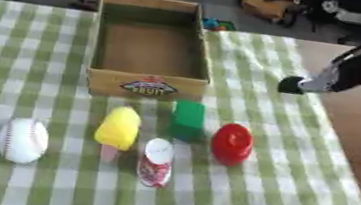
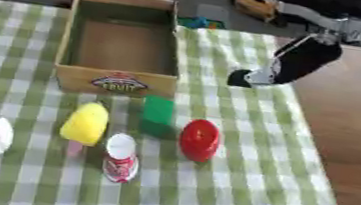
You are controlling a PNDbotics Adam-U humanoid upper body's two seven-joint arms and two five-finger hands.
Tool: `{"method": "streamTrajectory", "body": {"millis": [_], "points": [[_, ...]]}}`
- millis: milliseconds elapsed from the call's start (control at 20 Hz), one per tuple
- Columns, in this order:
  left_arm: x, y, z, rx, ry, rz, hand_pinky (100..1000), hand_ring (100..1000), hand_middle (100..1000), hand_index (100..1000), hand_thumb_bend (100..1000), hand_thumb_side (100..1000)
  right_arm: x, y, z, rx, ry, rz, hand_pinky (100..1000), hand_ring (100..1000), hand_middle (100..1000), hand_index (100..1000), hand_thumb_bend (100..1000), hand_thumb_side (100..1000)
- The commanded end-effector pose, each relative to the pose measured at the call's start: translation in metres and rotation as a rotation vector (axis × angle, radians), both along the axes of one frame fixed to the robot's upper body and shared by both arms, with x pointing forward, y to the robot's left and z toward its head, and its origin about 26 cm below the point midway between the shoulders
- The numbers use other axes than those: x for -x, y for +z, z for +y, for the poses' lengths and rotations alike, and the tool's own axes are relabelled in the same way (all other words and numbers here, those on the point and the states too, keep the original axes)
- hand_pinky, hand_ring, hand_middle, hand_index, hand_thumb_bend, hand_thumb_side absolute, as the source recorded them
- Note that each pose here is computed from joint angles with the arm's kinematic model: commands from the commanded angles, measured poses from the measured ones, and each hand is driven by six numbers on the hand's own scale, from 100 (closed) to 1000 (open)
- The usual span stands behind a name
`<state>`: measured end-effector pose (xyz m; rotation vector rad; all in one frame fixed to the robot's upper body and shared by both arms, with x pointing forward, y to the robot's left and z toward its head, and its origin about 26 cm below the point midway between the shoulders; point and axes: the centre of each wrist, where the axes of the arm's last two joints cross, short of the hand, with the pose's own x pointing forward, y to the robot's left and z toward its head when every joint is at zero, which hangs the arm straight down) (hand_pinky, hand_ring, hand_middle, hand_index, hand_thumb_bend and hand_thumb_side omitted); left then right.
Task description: Pick up objects on the table and place them in the box.
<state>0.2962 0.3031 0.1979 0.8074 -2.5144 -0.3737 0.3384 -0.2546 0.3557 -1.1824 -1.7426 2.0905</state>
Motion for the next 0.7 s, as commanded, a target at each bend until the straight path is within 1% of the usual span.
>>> {"method": "streamTrajectory", "body": {"millis": [50, 100, 150, 200, 250, 350, 500, 600, 700], "points": [[0.003, 0.009, 0.002, -0.031, -0.005, -0.019, 752, 628, 590, 679, 100, 929, -0.008, 0.005, -0.005, 0.002, -0.040, 0.047, 698, 925, 985, 1000, 642, 575], [0.003, 0.009, 0.002, -0.031, -0.005, -0.018, 752, 628, 590, 679, 100, 931, -0.010, 0.004, -0.004, -0.004, -0.044, 0.060, 668, 913, 992, 1000, 678, 538], [0.002, 0.009, 0.002, -0.030, -0.005, -0.016, 752, 628, 590, 679, 100, 932, -0.016, -0.002, -0.005, -0.015, -0.057, 0.094, 670, 915, 998, 1000, 718, 529], [0.002, 0.009, 0.002, -0.030, -0.006, -0.015, 752, 628, 590, 679, 100, 932, -0.020, -0.006, -0.005, -0.026, -0.066, 0.124, 670, 915, 998, 1000, 718, 529], [0.002, 0.009, 0.001, -0.029, -0.006, -0.014, 751, 628, 589, 678, 100, 932, -0.023, -0.009, -0.004, -0.034, -0.071, 0.149, 690, 928, 1000, 1000, 744, 525], [0.002, 0.009, 0.001, -0.029, -0.007, -0.013, 751, 628, 589, 678, 100, 934, -0.027, -0.015, -0.001, -0.038, -0.077, 0.190, 693, 934, 999, 1000, 760, 510], [0.002, 0.009, 0.001, -0.032, -0.009, -0.008, 751, 628, 589, 678, 100, 935, -0.034, -0.023, 0.005, -0.020, -0.087, 0.259, 692, 932, 997, 1000, 761, 497], [0.002, 0.010, 0.000, -0.038, -0.010, -0.002, 751, 628, 589, 678, 100, 935, -0.038, -0.028, 0.009, -0.001, -0.098, 0.298, 694, 928, 991, 1000, 744, 485], [0.002, 0.010, 0.000, -0.040, -0.012, 0.000, 750, 628, 589, 678, 100, 934, -0.040, -0.031, 0.012, 0.011, -0.108, 0.322, 697, 929, 989, 1000, 737, 478]]}}
